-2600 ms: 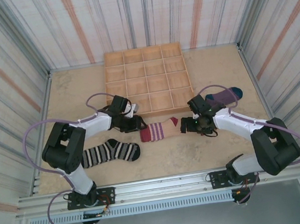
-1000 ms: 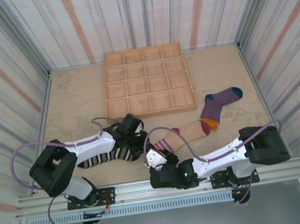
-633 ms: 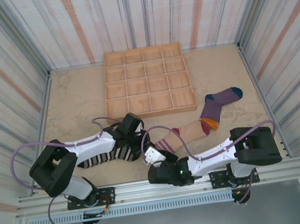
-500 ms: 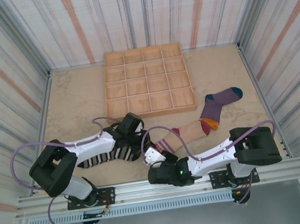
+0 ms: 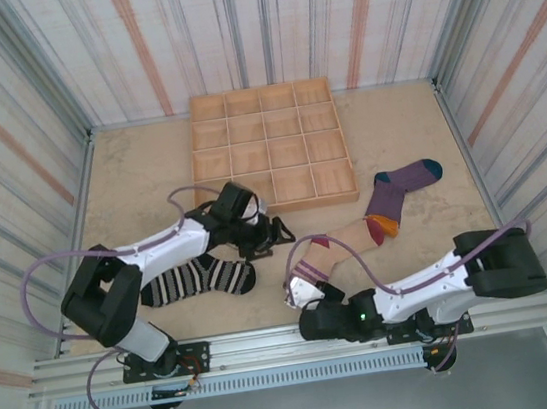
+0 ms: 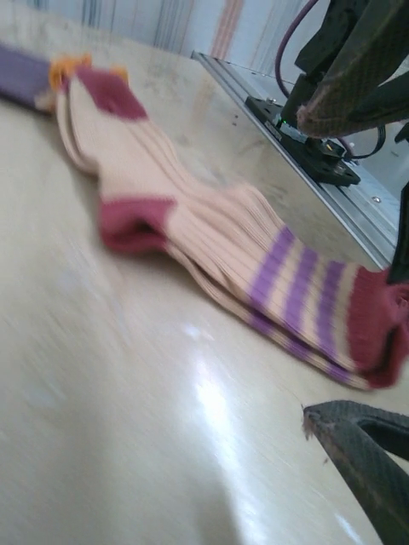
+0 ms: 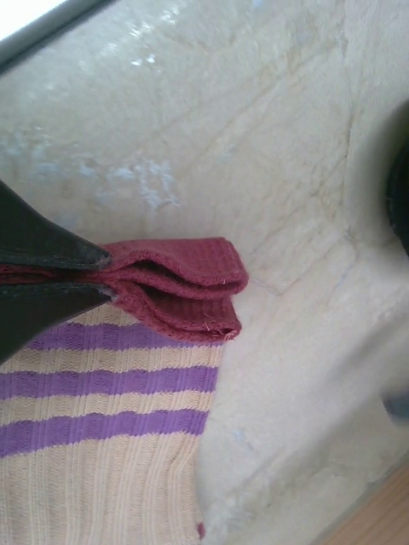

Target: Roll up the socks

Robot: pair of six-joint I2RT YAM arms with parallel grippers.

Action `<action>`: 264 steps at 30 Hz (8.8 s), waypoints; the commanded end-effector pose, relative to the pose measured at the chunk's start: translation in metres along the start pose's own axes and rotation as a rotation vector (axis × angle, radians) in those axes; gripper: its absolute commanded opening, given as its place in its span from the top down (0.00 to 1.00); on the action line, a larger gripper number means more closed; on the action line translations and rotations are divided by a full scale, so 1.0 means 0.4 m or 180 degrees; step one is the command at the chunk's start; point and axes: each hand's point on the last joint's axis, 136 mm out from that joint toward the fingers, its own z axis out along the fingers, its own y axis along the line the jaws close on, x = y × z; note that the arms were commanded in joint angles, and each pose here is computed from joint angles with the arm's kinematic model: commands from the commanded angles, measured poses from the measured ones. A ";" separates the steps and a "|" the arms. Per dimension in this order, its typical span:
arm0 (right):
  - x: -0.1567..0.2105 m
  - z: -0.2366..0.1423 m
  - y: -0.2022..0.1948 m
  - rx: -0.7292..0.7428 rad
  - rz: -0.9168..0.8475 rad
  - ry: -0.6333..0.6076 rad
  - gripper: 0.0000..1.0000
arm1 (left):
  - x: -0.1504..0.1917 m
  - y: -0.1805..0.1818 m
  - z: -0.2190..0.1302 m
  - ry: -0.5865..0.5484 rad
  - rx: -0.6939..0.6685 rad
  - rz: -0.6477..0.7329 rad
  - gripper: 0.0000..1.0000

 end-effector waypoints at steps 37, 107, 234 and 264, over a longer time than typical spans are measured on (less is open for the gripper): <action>0.053 -0.057 -0.091 -0.0408 0.1175 -0.0155 1.00 | 0.010 -0.027 0.249 0.0850 0.0181 0.0638 0.50; 0.068 0.141 -0.062 -0.1165 0.2580 0.1566 1.00 | 0.174 0.124 -0.017 -0.0721 -0.0203 -0.0662 0.54; 0.016 0.152 0.018 0.0239 -0.0653 0.0217 1.00 | 0.162 0.180 -0.017 -0.0950 -0.0419 -0.1581 0.41; 0.034 0.148 -0.113 -0.1728 0.2523 0.0879 1.00 | 0.088 0.114 0.007 -0.1169 -0.0151 -0.0951 0.46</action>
